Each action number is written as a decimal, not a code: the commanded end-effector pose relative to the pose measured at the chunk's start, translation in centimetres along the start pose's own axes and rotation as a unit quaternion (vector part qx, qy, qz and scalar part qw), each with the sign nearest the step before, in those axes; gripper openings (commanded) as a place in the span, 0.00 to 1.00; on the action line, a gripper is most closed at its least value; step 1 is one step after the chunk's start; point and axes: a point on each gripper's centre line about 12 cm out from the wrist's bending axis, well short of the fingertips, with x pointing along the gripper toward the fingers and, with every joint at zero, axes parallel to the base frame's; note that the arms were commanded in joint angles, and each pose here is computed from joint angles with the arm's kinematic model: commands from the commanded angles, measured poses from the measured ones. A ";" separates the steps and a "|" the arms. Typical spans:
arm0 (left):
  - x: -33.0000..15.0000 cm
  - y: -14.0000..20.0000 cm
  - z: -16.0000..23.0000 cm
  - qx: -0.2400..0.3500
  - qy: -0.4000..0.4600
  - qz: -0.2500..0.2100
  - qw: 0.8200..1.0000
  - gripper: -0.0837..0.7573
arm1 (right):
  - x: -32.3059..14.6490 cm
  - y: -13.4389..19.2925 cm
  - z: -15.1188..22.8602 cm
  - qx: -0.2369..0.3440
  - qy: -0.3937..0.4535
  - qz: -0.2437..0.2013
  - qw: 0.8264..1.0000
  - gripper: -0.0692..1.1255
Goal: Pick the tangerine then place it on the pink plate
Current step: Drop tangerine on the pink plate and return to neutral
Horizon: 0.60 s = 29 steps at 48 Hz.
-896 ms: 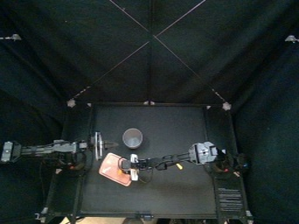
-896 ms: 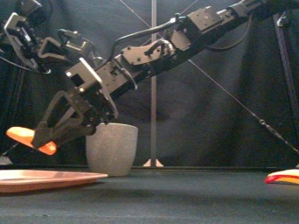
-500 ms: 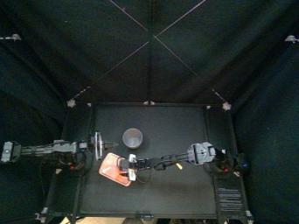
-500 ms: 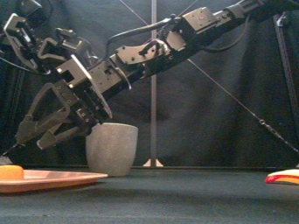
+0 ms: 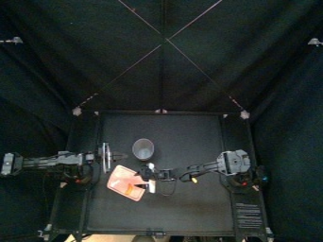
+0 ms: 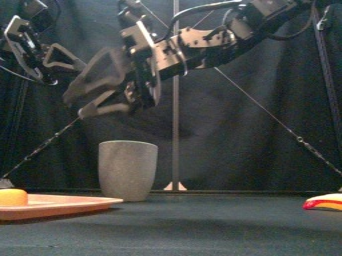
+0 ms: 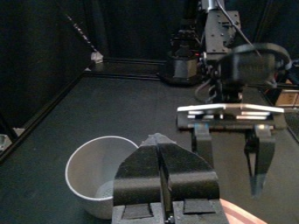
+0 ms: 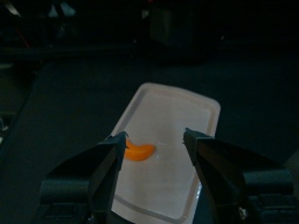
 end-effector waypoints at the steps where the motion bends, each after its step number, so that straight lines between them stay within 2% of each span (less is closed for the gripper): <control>1: 0.1 0.1 0.5 0.002 -0.008 0.001 1.000 0.18 | -3.8 -0.1 2.7 0.002 -0.057 0.000 0.998 0.81; 16: 0.0 0.1 0.7 0.001 -0.012 0.003 1.000 0.18 | -10.7 -1.0 1.2 0.028 -0.092 -0.015 0.995 0.81; 29: 0.0 0.2 0.7 0.001 -0.012 0.004 1.000 0.18 | -15.7 -2.8 0.5 0.025 -0.137 -0.037 0.990 0.81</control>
